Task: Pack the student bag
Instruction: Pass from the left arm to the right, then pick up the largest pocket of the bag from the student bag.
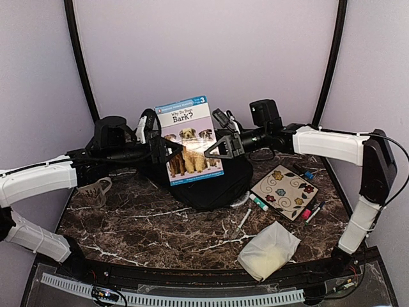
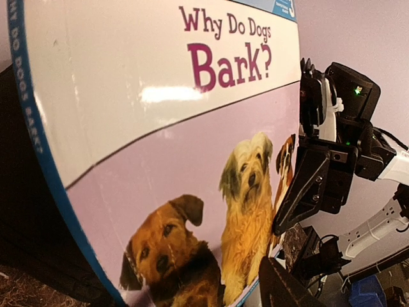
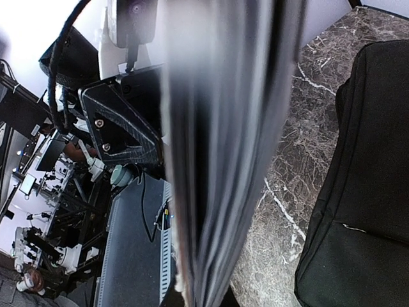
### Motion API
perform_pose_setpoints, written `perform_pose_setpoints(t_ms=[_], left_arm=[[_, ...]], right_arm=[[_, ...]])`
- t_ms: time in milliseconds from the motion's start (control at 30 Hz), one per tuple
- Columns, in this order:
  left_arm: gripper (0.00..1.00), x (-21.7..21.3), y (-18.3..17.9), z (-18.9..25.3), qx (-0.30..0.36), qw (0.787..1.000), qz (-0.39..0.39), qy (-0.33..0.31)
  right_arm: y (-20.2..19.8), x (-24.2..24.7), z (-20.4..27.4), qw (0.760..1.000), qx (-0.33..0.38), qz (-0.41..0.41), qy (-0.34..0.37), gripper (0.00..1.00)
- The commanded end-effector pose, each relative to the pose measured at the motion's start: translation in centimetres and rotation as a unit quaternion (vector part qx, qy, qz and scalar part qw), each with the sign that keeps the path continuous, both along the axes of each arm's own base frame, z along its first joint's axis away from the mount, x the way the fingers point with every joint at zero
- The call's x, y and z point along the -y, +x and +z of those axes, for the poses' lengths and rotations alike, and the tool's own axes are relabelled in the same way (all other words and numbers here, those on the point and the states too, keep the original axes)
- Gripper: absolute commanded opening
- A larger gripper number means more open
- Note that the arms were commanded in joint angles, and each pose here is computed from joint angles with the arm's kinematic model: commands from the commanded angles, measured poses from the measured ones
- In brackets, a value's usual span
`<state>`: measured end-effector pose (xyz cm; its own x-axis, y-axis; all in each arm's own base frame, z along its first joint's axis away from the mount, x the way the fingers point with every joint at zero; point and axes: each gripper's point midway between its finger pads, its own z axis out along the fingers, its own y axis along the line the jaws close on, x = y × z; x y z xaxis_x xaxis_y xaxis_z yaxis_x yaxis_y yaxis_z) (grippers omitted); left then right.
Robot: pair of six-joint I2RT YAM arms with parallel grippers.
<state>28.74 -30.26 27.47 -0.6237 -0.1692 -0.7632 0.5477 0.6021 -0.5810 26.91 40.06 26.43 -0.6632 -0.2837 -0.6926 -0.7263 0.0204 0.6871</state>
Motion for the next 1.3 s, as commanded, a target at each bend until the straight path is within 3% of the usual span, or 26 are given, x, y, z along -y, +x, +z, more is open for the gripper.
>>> perform_pose_setpoints(t_ms=[0,200,300,467,700,933,1267], left_arm=[[0.63,0.4,0.3,0.6,0.008,1.0,0.001,-0.017],[0.64,0.2,1.1,-1.7,-0.023,0.999,0.023,0.018],[0.62,2.1,0.8,-2.3,-0.023,0.999,-0.006,0.042],[0.6,7.0,0.4,-4.4,-0.003,0.989,-0.048,0.14],[0.58,14.0,0.5,-10.3,0.005,0.948,-0.104,0.299],[0.63,16.9,2.1,-13.8,0.01,0.927,-0.116,0.357],[0.62,17.9,4.6,-18.8,0.033,0.883,-0.129,0.451]], right_arm=[[1.7,1.7,3.1,0.997,0.063,-0.041,0.014,0.0],[7.9,8.5,2.8,0.976,0.119,-0.175,-0.041,0.0],[11.0,13.9,3.1,0.956,0.132,-0.256,-0.059,0.0],[13.4,21.5,3.2,0.918,0.158,-0.349,-0.099,0.0],[11.7,27.3,1.4,0.89,0.175,-0.392,-0.154,0.0],[8.7,28.4,-0.6,0.885,0.175,-0.392,-0.178,0.0],[8.0,29.0,-1.2,0.877,0.177,-0.403,-0.194,0.0]])
